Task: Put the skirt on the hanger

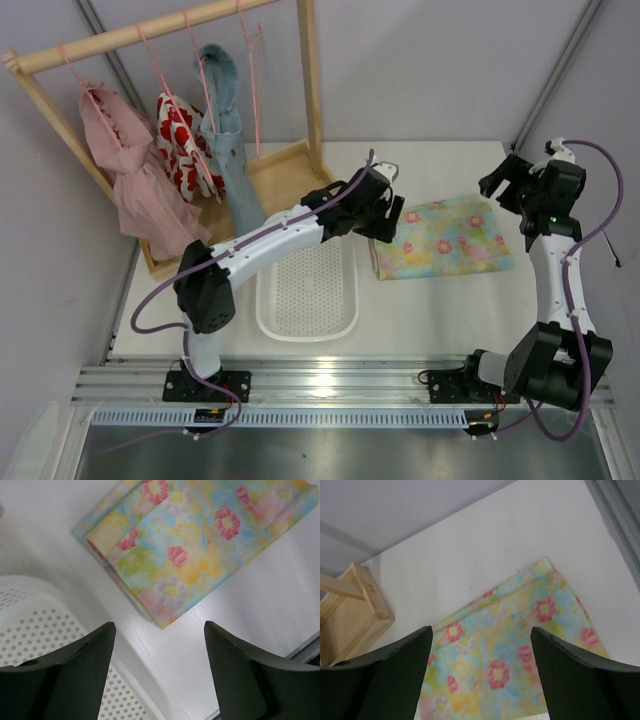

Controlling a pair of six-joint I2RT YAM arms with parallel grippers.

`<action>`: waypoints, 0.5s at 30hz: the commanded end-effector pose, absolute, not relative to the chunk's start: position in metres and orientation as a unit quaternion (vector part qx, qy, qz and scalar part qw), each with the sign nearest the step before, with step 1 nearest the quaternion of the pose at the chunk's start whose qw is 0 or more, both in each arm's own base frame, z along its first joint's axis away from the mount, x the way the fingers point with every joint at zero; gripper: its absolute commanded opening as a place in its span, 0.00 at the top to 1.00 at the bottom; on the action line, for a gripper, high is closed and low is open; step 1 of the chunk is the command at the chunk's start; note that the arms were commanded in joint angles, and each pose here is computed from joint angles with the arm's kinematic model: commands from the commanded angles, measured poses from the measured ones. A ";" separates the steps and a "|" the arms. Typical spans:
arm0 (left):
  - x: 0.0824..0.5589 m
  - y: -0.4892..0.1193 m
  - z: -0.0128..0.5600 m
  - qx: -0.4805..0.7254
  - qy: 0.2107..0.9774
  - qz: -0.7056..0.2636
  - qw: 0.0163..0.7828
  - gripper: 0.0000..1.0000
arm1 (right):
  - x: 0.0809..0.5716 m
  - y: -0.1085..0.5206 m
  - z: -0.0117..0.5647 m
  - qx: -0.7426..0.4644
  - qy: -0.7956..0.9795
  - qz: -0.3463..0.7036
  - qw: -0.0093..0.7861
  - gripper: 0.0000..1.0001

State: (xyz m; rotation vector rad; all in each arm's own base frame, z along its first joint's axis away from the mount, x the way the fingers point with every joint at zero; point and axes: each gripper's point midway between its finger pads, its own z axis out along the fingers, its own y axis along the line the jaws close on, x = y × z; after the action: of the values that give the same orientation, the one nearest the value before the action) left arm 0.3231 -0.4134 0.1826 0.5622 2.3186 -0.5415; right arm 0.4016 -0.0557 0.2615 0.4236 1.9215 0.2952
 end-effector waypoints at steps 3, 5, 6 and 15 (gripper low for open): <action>0.323 -0.354 0.196 0.155 0.905 -0.133 0.374 0.23 | 0.378 -0.022 0.235 0.159 0.827 0.162 0.515 0.12; 0.317 -0.333 0.178 0.140 0.914 -0.101 0.367 0.22 | 0.375 -0.014 0.228 0.151 0.835 0.162 0.504 0.12; 0.315 -0.330 0.184 0.124 0.912 -0.108 0.376 0.22 | 0.376 -0.007 0.224 0.146 0.839 0.165 0.497 0.12; 0.302 -0.320 0.153 0.089 0.923 -0.118 0.356 0.25 | 0.361 0.045 0.200 0.103 0.859 0.214 0.454 0.12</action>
State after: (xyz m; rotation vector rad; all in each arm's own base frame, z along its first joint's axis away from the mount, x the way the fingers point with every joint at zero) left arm 0.2935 -0.3162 0.1250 0.3349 2.4623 -0.2217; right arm 0.3685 0.0250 0.1958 0.3098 2.1217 0.4692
